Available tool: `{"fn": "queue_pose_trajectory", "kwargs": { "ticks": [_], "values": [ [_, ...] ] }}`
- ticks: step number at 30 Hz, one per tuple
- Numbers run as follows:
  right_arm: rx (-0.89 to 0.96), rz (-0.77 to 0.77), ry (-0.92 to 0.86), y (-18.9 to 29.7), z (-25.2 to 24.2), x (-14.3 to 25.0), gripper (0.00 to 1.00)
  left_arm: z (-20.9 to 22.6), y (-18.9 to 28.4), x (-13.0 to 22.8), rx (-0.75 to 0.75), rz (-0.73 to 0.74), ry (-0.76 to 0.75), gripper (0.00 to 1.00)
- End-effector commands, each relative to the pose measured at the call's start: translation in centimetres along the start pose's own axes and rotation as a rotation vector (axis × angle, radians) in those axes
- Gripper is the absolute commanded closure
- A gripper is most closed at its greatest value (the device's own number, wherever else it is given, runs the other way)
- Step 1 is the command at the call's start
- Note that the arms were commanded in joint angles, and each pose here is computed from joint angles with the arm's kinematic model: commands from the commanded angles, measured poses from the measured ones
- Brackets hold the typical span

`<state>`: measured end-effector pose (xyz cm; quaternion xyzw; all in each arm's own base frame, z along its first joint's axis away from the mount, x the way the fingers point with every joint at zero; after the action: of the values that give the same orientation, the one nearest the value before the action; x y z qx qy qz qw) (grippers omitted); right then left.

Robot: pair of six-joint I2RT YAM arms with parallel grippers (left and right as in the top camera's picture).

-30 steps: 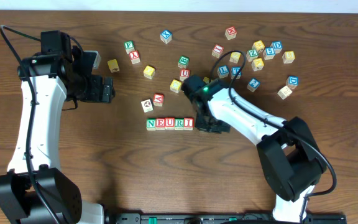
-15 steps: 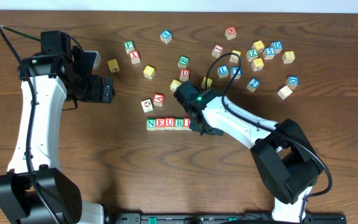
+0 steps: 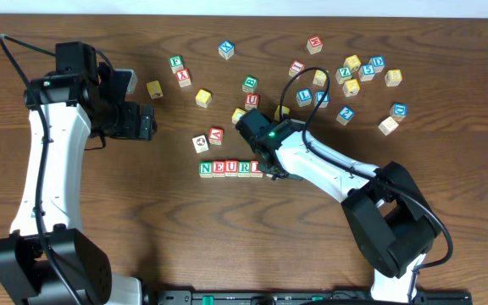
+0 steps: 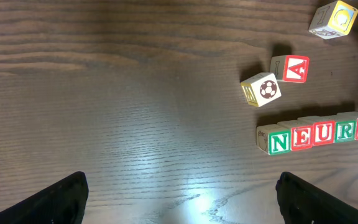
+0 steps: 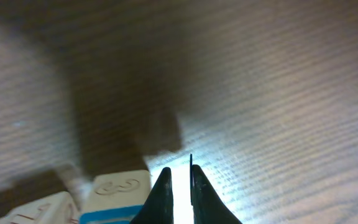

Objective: Spell out NEURIPS

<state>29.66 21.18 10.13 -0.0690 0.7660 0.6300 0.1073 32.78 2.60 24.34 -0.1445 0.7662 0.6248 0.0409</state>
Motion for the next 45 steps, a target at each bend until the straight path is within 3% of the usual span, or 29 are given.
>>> {"fn": "queue_pose_trajectory", "kwargs": {
  "ticks": [1, 26, 45],
  "values": [
    [0.017, -0.029, 0.049, -0.34, -0.08, -0.13, 0.95, -0.32, 0.94, -0.21, 0.012, -0.027, -0.019, 0.05],
    [-0.036, 0.025, 0.087, -0.48, 0.29, 0.46, 0.96, -0.31, 0.95, -0.21, 0.012, -0.027, -0.019, 0.05],
    [0.003, -0.036, 0.101, -0.41, 0.25, -0.03, 0.96, -0.32, 0.94, -0.21, 0.012, -0.027, -0.019, 0.05]
  ]
}}
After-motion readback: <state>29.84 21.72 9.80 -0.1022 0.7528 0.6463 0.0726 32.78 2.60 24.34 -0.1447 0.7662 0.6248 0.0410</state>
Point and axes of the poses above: each gripper's point midway between its finger pads, its own y axis back along the fingers, its own z axis along the line the jaws close on, x = y × z, the point moved 9 cm from there along y, back along the fingers, and after that the axes turned 14 degrees about y, right-handed, at the moved point
